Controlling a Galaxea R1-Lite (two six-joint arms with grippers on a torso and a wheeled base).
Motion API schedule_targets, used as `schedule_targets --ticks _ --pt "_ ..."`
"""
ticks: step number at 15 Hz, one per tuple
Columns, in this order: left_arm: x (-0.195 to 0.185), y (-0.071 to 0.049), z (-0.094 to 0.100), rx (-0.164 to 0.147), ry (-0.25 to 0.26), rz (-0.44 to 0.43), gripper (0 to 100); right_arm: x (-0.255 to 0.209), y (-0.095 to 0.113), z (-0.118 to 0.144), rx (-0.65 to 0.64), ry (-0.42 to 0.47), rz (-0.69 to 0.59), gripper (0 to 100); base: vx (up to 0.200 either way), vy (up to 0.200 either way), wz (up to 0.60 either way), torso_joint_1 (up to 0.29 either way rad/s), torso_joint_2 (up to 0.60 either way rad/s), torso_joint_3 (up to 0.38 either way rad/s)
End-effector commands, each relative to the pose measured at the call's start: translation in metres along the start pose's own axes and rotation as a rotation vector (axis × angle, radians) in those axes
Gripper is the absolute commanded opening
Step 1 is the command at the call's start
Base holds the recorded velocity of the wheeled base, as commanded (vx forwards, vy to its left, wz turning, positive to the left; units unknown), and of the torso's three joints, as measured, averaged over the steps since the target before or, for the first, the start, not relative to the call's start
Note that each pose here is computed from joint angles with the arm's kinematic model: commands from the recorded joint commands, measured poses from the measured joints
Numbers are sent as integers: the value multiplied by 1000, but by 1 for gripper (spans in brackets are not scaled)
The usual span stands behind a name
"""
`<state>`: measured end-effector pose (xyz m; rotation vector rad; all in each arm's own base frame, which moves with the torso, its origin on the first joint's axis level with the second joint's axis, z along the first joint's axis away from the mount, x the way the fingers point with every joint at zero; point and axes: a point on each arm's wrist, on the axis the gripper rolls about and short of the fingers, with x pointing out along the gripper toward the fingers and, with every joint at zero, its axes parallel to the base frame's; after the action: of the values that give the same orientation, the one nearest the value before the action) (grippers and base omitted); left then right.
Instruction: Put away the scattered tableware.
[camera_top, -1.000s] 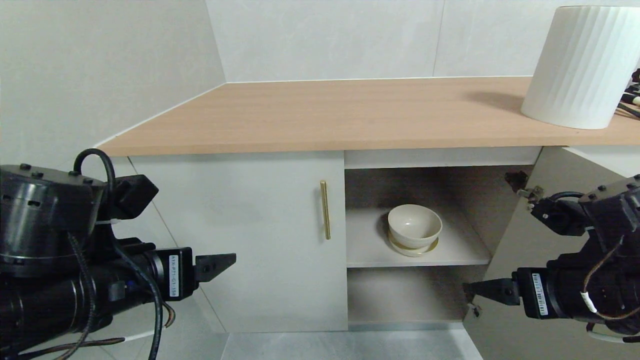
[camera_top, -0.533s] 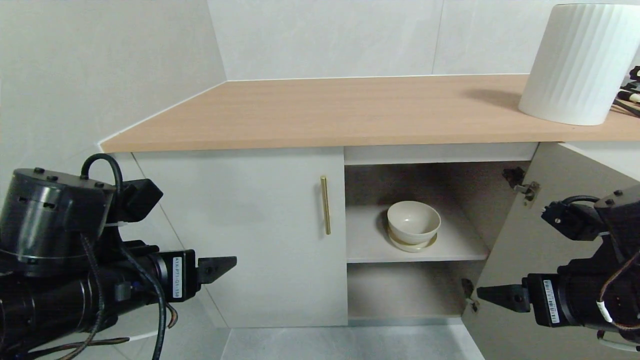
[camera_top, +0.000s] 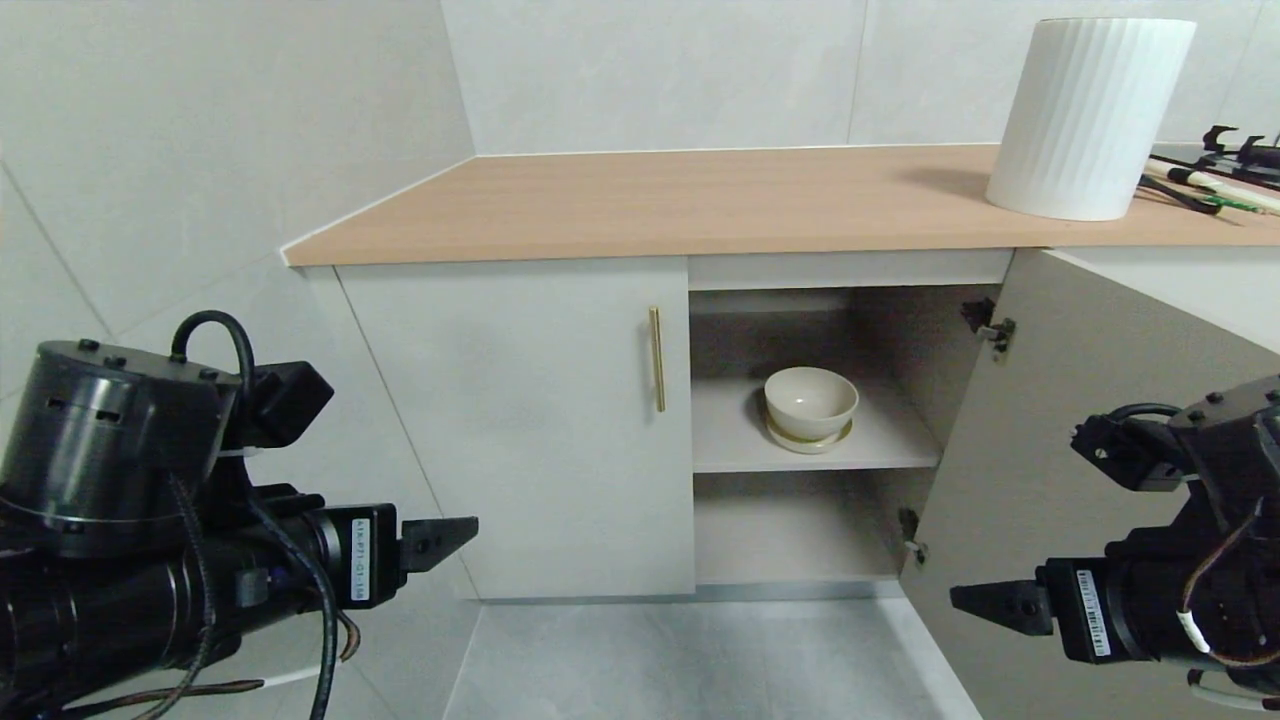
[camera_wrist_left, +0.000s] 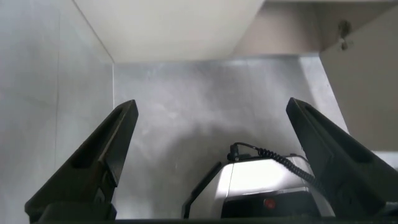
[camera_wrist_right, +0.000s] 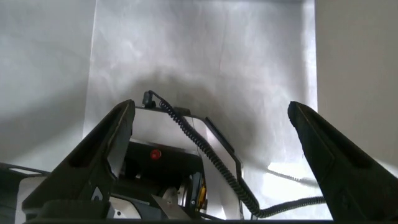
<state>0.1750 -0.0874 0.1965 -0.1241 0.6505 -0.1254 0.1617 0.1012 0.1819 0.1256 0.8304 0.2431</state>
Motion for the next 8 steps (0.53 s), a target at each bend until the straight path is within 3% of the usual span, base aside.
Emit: schedule_targets --ticks 1,8 --pt "0 0 0 0 1 -1 100 3 0 -1 -2 12 -5 100 -200 0 0 2 7 7" --pt "1 -1 -1 6 7 -2 100 4 0 -2 -6 19 -8 100 -200 0 0 4 5 4"
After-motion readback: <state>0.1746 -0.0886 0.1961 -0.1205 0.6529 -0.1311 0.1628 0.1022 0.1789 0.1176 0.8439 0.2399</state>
